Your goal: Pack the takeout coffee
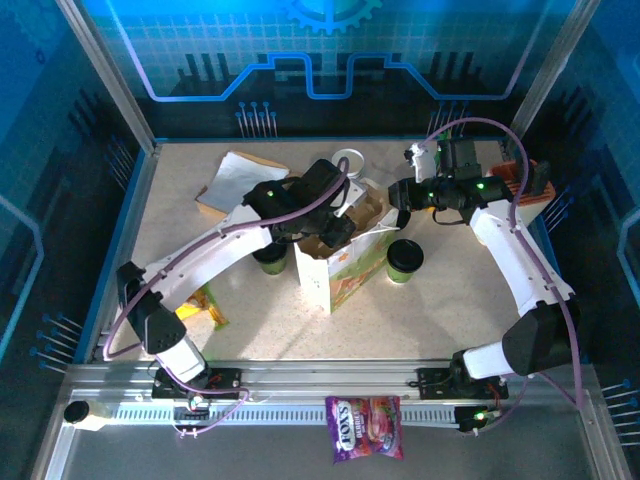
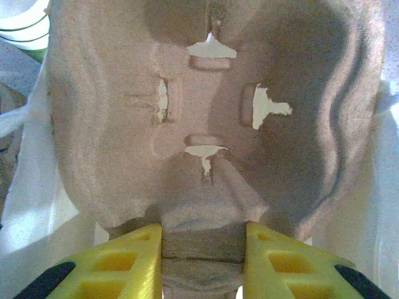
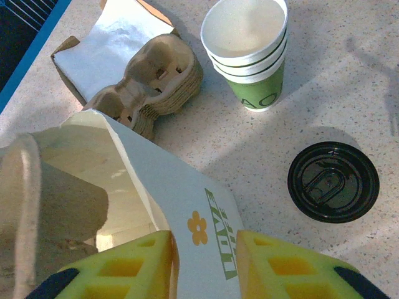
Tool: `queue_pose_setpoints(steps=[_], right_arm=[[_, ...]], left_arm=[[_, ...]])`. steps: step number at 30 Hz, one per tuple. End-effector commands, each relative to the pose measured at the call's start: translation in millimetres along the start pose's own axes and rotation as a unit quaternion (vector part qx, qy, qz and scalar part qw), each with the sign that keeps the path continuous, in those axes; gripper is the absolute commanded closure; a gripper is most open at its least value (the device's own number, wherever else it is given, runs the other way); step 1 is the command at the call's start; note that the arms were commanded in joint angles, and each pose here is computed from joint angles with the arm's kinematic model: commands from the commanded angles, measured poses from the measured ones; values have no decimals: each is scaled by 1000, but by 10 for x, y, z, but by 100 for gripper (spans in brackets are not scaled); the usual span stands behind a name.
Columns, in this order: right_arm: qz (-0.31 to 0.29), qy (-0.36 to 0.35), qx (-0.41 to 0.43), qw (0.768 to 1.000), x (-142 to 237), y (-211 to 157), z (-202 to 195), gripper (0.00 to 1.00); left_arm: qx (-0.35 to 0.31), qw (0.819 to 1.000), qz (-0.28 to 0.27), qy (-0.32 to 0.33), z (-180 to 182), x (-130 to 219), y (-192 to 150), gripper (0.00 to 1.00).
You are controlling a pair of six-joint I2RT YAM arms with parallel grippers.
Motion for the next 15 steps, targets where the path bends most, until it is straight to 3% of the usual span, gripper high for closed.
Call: queue_pose_setpoints(steps=[1, 15], right_arm=[[-11, -1, -6, 1000, 50, 25, -26, 67], [-12, 5, -4, 1000, 48, 12, -17, 67]], left_arm=[[-21, 999, 30, -12, -49, 19, -48, 68], [-24, 997, 74, -18, -63, -76, -120, 66]])
Point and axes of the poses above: each hand's point on the last joint's axis, 136 mm out from that joint toward the fingers, its own x axis back along the fingers, its own z axis along the line the jaws close on, y = z × x, the point moved 8 cm from there along x, back along the fingers, and after that the axes turned 3 degrees about -x, right-handed, at the moved point
